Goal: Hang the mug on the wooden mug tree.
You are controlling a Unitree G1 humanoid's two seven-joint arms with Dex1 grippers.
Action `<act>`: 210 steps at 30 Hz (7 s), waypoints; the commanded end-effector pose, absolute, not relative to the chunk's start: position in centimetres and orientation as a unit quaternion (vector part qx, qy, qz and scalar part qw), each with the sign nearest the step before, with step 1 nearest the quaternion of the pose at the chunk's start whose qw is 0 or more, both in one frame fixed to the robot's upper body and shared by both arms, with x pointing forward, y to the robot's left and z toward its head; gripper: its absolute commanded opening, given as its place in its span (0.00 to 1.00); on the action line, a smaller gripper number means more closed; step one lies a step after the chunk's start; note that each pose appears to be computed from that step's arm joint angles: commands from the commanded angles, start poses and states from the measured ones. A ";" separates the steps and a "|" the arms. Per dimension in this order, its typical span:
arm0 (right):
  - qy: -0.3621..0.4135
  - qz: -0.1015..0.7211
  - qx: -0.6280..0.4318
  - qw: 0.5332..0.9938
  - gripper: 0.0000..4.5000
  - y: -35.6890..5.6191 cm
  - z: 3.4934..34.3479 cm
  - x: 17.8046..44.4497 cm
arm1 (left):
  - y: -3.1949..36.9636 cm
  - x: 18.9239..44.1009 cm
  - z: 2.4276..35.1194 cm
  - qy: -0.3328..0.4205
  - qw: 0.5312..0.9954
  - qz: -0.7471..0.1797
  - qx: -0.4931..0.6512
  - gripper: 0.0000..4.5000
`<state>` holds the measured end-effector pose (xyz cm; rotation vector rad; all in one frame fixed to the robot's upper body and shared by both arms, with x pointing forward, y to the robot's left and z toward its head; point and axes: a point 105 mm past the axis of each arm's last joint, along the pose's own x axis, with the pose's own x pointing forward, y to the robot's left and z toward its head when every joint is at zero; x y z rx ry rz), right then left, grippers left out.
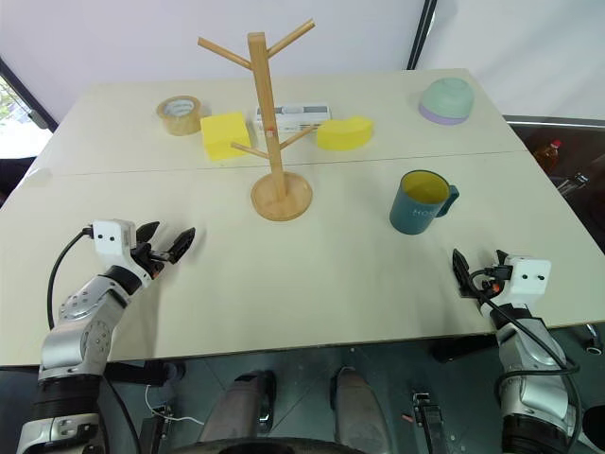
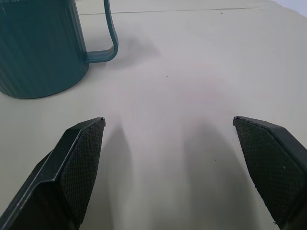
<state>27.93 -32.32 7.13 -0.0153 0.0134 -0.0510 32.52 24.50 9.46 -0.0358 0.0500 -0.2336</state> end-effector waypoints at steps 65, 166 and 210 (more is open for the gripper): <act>-0.051 0.111 -0.059 0.991 0.16 -29.8 14.3 38.1 | 9.0 26.6 14.3 -0.022 0.839 -0.539 0.069 1.00; -0.046 0.391 -0.369 0.842 0.01 -3.5 28.8 37.7 | 20.4 27.6 20.3 -0.106 0.919 -0.378 0.044 1.00; -0.055 0.225 -0.027 0.972 0.84 -19.5 13.7 34.2 | 25.5 30.5 12.2 -0.028 0.992 -0.123 0.027 1.00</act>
